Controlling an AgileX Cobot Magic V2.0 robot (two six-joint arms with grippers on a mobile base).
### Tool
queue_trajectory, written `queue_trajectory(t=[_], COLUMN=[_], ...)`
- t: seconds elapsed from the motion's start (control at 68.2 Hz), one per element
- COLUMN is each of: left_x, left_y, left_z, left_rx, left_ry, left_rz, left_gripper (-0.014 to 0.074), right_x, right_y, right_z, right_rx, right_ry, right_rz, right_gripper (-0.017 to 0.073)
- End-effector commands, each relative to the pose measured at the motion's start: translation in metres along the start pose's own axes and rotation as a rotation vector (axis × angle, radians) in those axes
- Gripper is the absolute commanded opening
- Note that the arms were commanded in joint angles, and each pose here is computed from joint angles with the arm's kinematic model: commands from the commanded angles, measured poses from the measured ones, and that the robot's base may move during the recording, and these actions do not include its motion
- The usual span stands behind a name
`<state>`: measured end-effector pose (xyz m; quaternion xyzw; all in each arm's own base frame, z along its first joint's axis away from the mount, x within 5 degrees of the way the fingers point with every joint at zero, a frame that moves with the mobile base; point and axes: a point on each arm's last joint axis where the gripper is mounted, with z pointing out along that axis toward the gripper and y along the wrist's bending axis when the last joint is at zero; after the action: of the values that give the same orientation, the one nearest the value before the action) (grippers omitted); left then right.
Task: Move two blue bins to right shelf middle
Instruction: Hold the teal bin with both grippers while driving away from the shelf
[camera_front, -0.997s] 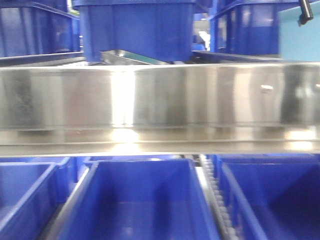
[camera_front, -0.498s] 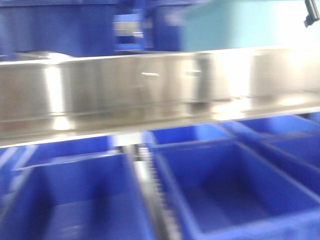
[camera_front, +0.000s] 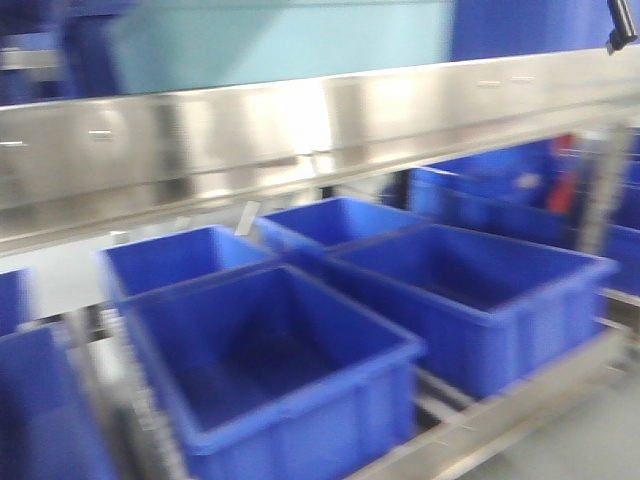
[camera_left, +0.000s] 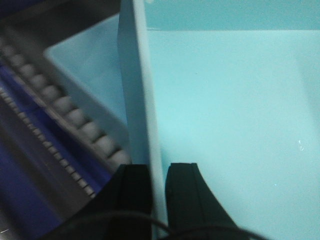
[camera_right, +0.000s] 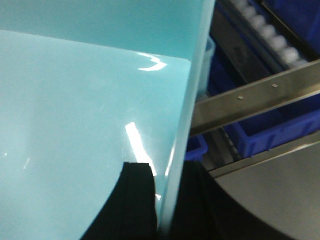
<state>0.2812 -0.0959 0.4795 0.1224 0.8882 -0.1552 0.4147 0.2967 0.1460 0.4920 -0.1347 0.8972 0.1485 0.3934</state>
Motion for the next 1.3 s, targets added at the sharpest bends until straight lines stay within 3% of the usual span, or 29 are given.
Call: queue_trajectory(t=[0.0,1.026,1.29], left_x=[-0.007,-0.039,-0.042], left_y=[-0.007,-0.006,-0.006], left_z=[-0.012,-0.021,-0.022], left_rx=[0.047,0.041,0.04], left_ry=[-0.087,-0.452,-0.491], left_rz=[-0.001,-0.01,-0.011], left_gripper=[-0.0111,-0.0111,-0.0111], right_x=[-0.004,-0.004,-0.004], right_y=[0.001,0.001,0.001], right_z=[-0.012,-0.012,-0.012], right_rx=[-0.014,-0.014,-0.014], right_ry=[-0.057,-0.059,-0.059], right_rz=[-0.021,-0.021,-0.021], right_gripper=[-0.0153,-0.0153,-0.0153])
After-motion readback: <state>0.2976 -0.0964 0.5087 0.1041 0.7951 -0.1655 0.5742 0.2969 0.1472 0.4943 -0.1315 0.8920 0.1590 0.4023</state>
